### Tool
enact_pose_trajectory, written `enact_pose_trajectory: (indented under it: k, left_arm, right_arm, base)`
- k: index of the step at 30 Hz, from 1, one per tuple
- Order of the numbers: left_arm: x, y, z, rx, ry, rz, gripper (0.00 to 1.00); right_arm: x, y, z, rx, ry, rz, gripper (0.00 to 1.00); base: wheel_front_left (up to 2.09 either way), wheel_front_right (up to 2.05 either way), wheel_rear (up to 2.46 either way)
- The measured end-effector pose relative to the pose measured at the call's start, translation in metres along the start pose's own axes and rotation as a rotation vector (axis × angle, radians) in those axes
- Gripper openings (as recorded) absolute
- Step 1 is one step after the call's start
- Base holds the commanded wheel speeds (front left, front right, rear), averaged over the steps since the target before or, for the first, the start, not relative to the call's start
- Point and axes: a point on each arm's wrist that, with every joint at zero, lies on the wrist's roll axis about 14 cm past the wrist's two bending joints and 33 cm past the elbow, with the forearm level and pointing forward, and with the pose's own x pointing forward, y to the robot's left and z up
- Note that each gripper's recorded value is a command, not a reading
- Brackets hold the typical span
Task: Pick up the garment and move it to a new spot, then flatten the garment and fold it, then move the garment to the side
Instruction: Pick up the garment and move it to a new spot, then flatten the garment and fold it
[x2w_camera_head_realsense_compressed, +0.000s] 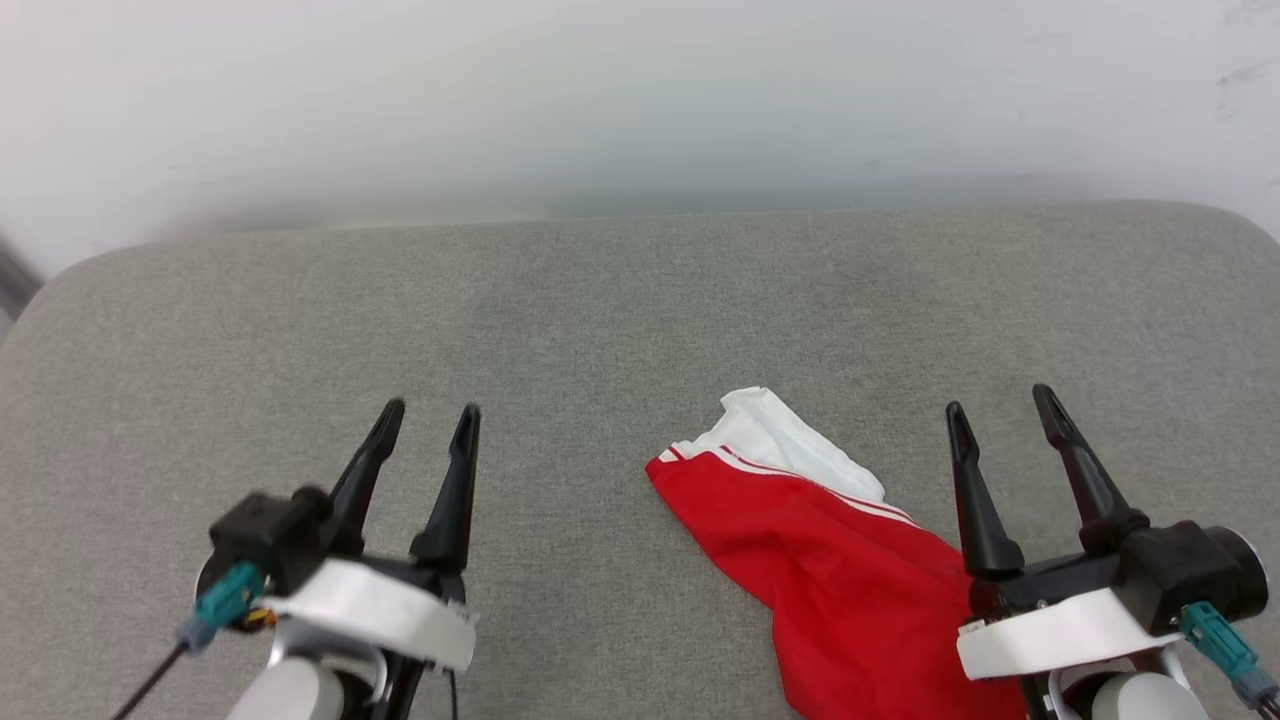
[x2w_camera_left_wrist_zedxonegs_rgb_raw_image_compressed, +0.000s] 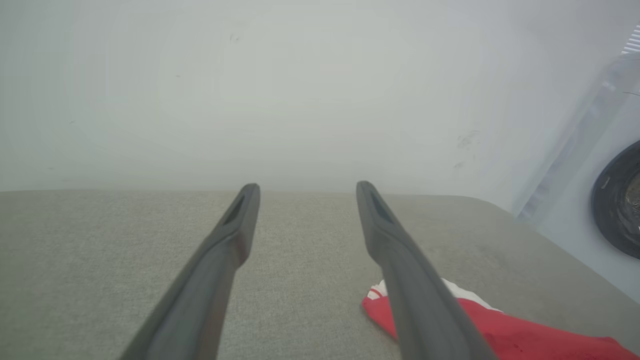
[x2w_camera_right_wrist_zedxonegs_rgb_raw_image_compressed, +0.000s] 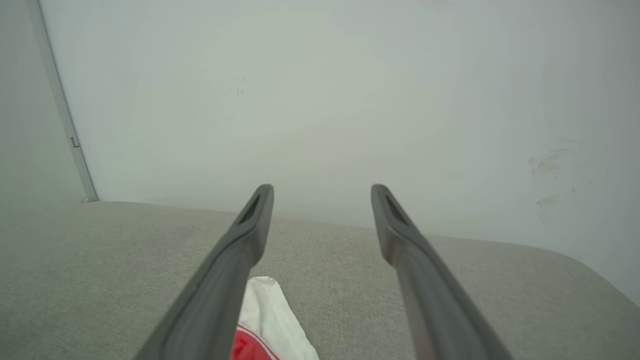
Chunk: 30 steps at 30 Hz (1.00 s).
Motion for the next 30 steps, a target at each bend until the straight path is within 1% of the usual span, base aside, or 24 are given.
enact_pose_trajectory:
  k: [3, 7, 14, 17, 18, 19, 20, 23, 24, 27, 30]
  left_arm:
    - [-0.014, 0.002, -0.003, -0.001, -0.005, 0.025, 1.00]
    - [-0.022, -0.001, -0.002, -0.023, -0.031, 0.038, 1.00]
    - [-0.022, -0.007, -0.014, -0.007, -0.006, 0.005, 1.00]
    - [-0.018, -0.011, -0.017, -0.034, -0.003, -0.011, 1.00]
    - [-0.016, -0.015, -0.020, -0.059, 0.003, -0.024, 1.00]
    - [-0.012, -0.021, -0.024, -0.060, 0.019, -0.053, 1.00]
    - [-0.008, -0.026, -0.027, -0.037, 0.039, -0.088, 1.00]
    - [0.017, -0.039, -0.028, -0.004, 0.088, -0.178, 1.00]
    - [0.026, -0.046, -0.030, -0.003, 0.113, -0.211, 1.00]
    - [0.055, -0.064, -0.033, 0.047, 0.191, -0.318, 1.00]
    - [0.082, -0.087, -0.041, 0.065, 0.300, -0.430, 1.00]
  right_arm:
    - [-0.003, 0.001, -0.001, 0.002, 0.005, 0.002, 1.00]
    - [-0.004, 0.002, -0.001, 0.003, 0.005, 0.003, 1.00]
    - [-0.006, 0.002, -0.002, 0.005, 0.010, 0.003, 1.00]
    - [-0.007, 0.001, -0.003, 0.004, 0.014, -0.003, 1.00]
    - [-0.007, 0.000, -0.003, 0.003, 0.014, -0.005, 1.00]
    - [-0.007, -0.003, -0.004, 0.002, 0.017, -0.012, 1.00]
    - [-0.007, -0.005, -0.005, 0.001, 0.021, -0.018, 1.00]
    - [-0.006, -0.011, -0.010, -0.004, 0.032, -0.034, 1.00]
    - [-0.004, -0.014, -0.011, -0.006, 0.034, -0.041, 1.00]
    - [-0.002, -0.023, -0.017, -0.010, 0.049, -0.063, 1.00]
    - [0.001, -0.033, -0.023, -0.010, 0.058, -0.091, 1.00]
  base:
    - [0.00, 0.00, 0.00]
    - [0.00, 0.00, 0.00]
    - [0.00, 0.00, 0.00]
    - [0.00, 0.00, 0.00]
    - [0.00, 0.00, 0.00]
    - [0.00, 0.00, 0.00]
    - [0.00, 0.00, 0.00]
    - [0.00, 0.00, 0.00]
    - [0.00, 0.00, 0.00]
    - [0.00, 0.00, 0.00]
    - [0.00, 0.00, 0.00]
